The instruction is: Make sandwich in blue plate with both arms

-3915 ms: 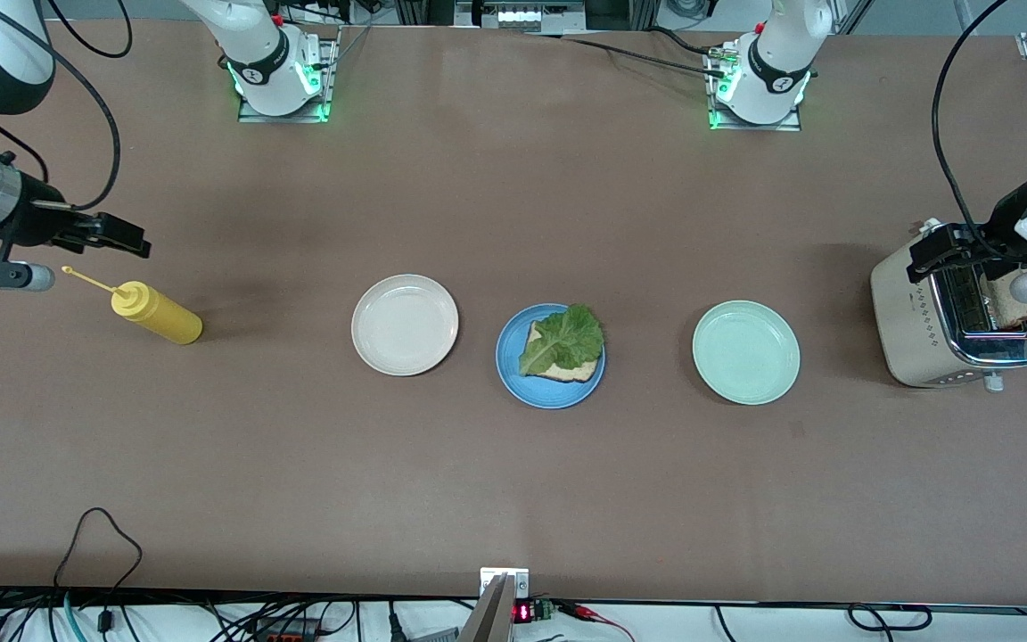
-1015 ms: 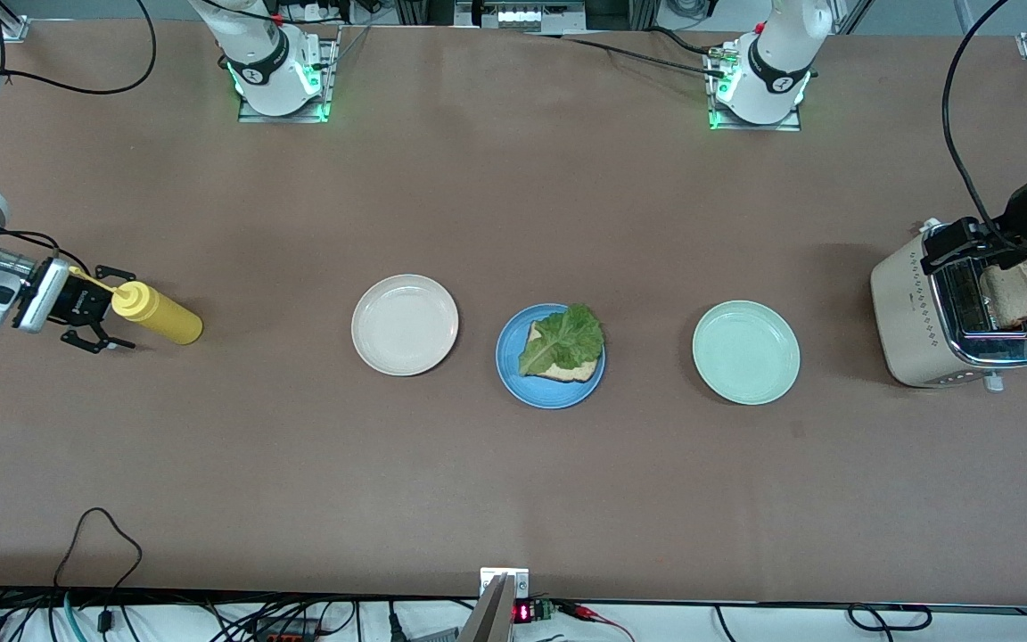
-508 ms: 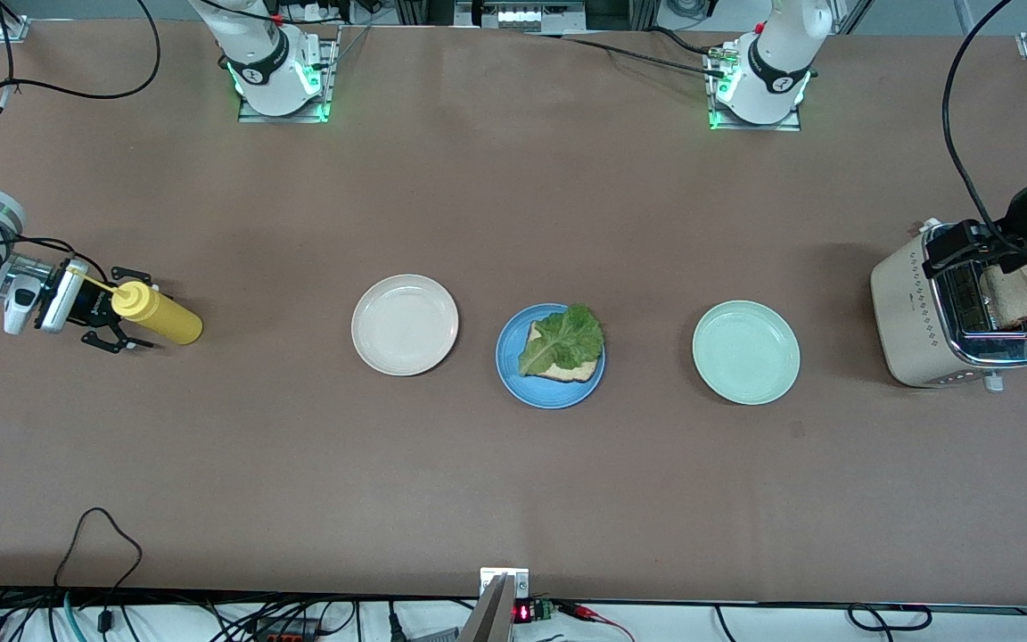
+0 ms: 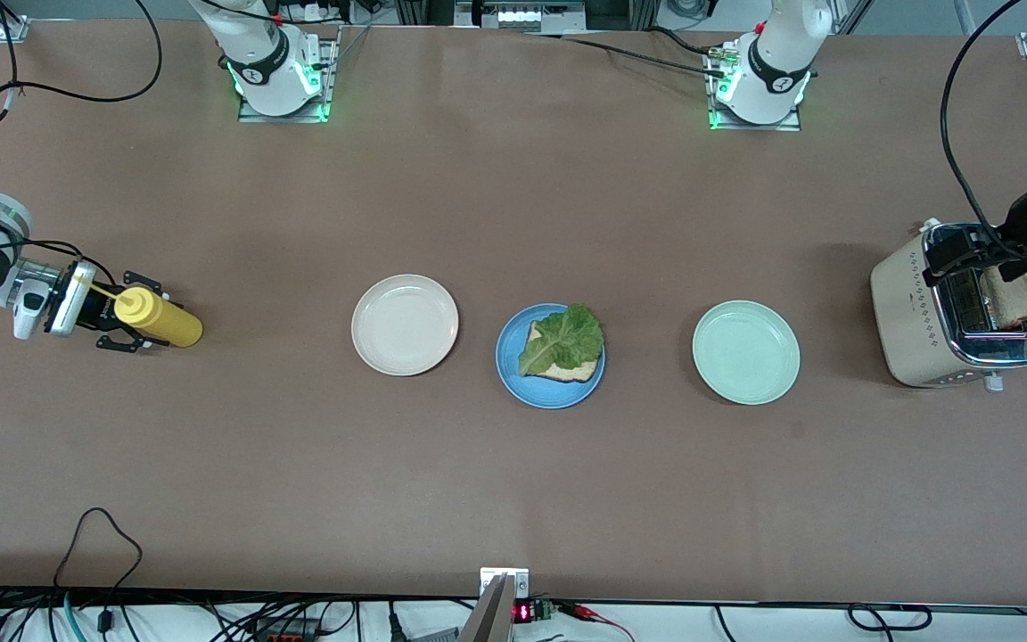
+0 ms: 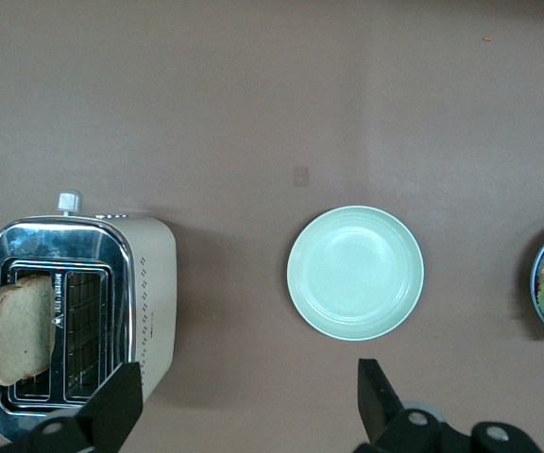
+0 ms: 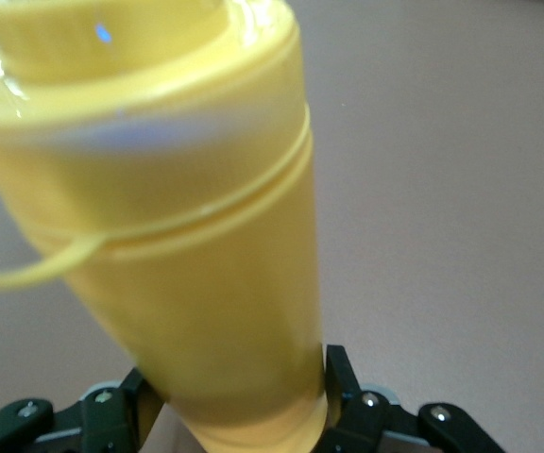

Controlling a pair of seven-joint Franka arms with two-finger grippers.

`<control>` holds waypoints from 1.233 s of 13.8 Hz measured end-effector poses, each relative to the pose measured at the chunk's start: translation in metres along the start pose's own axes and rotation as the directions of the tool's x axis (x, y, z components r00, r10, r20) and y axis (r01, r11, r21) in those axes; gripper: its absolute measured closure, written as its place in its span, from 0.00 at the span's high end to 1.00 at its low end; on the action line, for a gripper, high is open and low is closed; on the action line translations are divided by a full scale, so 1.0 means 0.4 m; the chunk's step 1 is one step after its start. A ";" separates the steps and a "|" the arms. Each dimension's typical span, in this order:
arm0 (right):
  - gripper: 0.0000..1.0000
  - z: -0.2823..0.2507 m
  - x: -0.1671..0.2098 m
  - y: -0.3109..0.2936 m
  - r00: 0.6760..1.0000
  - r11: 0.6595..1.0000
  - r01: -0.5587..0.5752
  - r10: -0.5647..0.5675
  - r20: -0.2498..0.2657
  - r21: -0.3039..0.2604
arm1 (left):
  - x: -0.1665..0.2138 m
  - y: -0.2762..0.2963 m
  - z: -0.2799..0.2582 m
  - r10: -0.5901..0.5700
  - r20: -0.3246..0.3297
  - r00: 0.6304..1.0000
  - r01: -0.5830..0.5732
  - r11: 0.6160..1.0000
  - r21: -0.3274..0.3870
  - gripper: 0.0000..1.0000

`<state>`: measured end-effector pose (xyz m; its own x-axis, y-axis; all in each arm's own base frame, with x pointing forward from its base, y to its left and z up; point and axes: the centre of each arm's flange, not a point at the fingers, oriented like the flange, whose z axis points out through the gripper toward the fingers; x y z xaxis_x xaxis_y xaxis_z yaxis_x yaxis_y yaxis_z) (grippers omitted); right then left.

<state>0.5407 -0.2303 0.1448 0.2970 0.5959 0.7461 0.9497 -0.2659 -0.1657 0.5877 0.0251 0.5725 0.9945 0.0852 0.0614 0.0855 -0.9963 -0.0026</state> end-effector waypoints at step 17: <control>0.60 0.101 0.730 -0.003 0.955 0.992 -0.111 0.122 0.270 -0.058 | -0.009 -0.001 0.010 0.000 0.032 0.999 0.000 1.000 0.002 1.00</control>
<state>0.6305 -0.0253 0.3367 0.4269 0.7410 0.5184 0.9035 -0.3737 -0.2098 0.5844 0.0252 0.5685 0.9959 0.0858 0.0291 0.0860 -0.9963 -0.0041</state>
